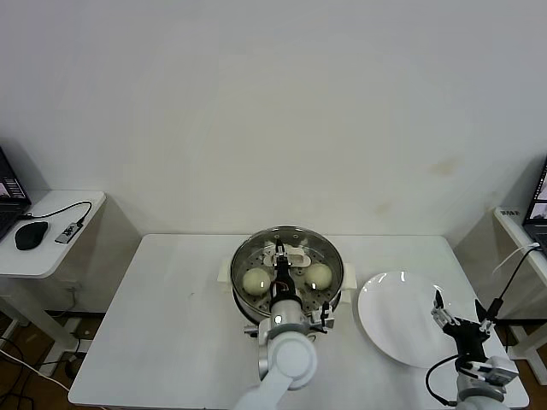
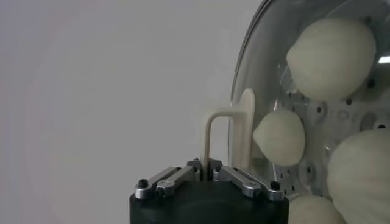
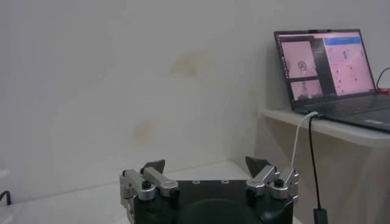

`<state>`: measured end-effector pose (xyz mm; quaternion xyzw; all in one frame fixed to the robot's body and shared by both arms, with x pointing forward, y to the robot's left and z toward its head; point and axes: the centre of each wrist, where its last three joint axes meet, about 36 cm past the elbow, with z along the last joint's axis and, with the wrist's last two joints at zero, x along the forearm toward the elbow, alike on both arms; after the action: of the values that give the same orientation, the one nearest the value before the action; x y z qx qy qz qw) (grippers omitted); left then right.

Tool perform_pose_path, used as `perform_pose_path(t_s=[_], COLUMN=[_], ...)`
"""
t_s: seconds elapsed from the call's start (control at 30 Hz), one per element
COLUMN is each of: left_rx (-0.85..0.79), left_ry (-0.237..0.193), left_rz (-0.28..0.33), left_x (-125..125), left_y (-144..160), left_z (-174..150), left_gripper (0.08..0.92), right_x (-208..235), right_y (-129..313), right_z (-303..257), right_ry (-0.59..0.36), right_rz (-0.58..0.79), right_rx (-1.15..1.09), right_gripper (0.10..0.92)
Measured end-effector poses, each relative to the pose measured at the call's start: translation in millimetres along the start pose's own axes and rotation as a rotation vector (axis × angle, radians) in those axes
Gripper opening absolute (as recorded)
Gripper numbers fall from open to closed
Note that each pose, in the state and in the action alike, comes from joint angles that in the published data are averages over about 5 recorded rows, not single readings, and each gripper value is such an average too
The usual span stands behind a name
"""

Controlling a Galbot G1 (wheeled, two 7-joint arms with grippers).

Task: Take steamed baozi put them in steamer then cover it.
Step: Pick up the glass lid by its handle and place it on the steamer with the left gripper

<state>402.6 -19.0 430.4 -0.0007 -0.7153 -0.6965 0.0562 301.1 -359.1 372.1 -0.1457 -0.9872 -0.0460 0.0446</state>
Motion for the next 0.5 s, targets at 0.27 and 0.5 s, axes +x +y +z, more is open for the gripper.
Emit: perform_pose_path(t_s=[0.27,0.5], left_rx=[0.007,0.031], left_ry=[-0.017,-0.045], left_rz=[-0.013,-0.018], left_x=[9,25], left_y=[3,12], left_z=[1,4], left_gripper=[0.470,0.678], right_x=[0,0], right_y=[0,0], right_z=[0,1], right_ry=[0.000,0.001], right_rz=[0.000,0.001], right_rx=[0.001,0.002], right_gripper=[0.823,0.823])
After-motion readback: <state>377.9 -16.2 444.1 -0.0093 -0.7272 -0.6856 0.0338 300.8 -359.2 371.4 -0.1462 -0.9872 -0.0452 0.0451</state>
